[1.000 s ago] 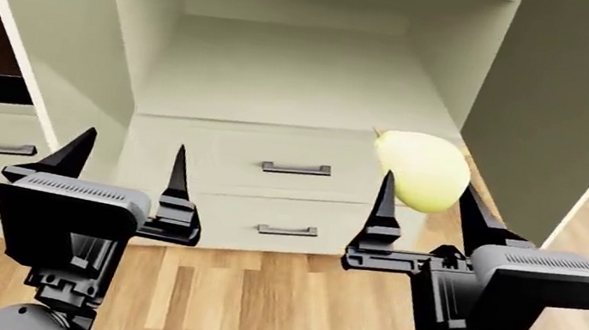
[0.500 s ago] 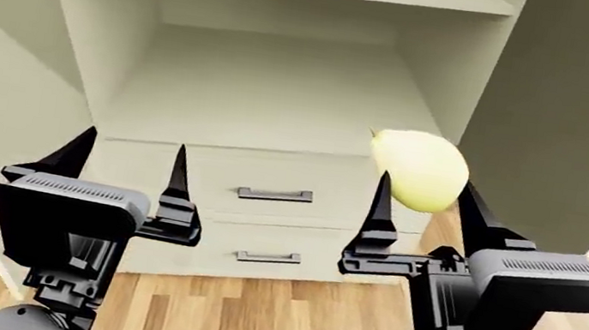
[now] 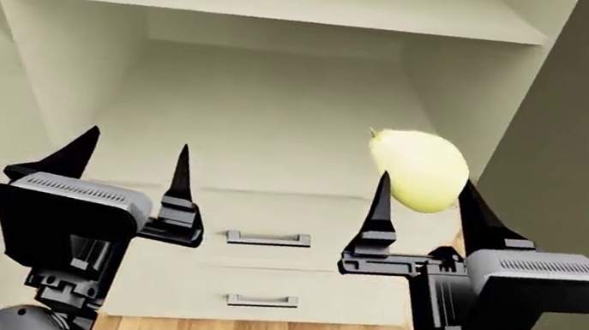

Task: Pick the pear from the counter and place it in the cabinet.

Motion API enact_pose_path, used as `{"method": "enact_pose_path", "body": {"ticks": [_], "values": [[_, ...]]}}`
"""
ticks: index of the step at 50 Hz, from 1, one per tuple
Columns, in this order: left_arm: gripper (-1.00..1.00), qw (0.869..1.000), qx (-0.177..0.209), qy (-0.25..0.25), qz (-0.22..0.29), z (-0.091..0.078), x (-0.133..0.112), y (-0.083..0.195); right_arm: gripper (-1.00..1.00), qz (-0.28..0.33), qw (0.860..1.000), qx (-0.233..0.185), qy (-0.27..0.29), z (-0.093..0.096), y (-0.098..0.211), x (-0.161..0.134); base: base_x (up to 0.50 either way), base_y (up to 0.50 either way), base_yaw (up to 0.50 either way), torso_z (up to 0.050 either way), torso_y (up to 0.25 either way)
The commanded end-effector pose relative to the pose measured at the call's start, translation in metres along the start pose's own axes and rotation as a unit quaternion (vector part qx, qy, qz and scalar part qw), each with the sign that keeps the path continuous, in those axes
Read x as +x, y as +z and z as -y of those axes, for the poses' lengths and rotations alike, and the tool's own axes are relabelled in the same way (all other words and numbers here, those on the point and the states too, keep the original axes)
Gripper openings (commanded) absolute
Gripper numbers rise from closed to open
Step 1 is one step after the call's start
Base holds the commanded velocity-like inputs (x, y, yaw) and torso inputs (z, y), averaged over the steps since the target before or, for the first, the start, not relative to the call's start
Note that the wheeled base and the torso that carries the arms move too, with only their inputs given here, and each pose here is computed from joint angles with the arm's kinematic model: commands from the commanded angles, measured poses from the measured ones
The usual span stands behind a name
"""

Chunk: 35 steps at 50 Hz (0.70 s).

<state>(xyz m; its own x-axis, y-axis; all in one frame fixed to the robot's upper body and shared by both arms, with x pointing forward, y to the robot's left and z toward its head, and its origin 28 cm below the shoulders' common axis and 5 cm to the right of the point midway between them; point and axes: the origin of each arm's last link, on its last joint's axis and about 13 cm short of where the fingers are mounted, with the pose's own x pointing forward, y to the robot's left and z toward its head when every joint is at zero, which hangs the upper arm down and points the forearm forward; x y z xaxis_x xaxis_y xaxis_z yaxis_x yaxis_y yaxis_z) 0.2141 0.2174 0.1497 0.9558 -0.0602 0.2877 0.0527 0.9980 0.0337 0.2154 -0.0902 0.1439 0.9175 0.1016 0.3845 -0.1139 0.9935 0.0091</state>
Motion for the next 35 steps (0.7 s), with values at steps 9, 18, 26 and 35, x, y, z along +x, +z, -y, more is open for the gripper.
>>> {"method": "enact_pose_path", "body": {"ticks": [9, 18, 26, 35], "values": [[1.00, 1.000, -0.008, -0.008, 0.029, 0.000, -0.003, 0.018, -1.00, 0.018, 1.000, -0.011, 0.002, 0.001, 0.018, 0.005, 0.42, 0.07, 0.00, 0.000, 0.001], [1.00, 1.000, -0.007, -0.010, 0.027, 0.001, -0.004, 0.017, -1.00, 0.053, 0.998, 0.001, 0.020, 0.008, 0.066, 0.022, 0.07, 0.00, 0.00, 0.000, 0.001], [1.00, 1.000, -0.006, -0.011, 0.024, 0.001, -0.003, 0.015, -1.00, 0.062, 0.998, 0.007, 0.015, 0.017, 0.092, 0.047, 0.02, 0.00, 0.00, 0.002, 0.000], [1.00, 1.000, -0.006, -0.011, 0.019, 0.001, -0.001, 0.012, -1.00, 0.062, 0.997, 0.006, 0.036, 0.023, 0.116, 0.077, 0.34, -0.04, 0.00, 0.000, 0.000]]}}
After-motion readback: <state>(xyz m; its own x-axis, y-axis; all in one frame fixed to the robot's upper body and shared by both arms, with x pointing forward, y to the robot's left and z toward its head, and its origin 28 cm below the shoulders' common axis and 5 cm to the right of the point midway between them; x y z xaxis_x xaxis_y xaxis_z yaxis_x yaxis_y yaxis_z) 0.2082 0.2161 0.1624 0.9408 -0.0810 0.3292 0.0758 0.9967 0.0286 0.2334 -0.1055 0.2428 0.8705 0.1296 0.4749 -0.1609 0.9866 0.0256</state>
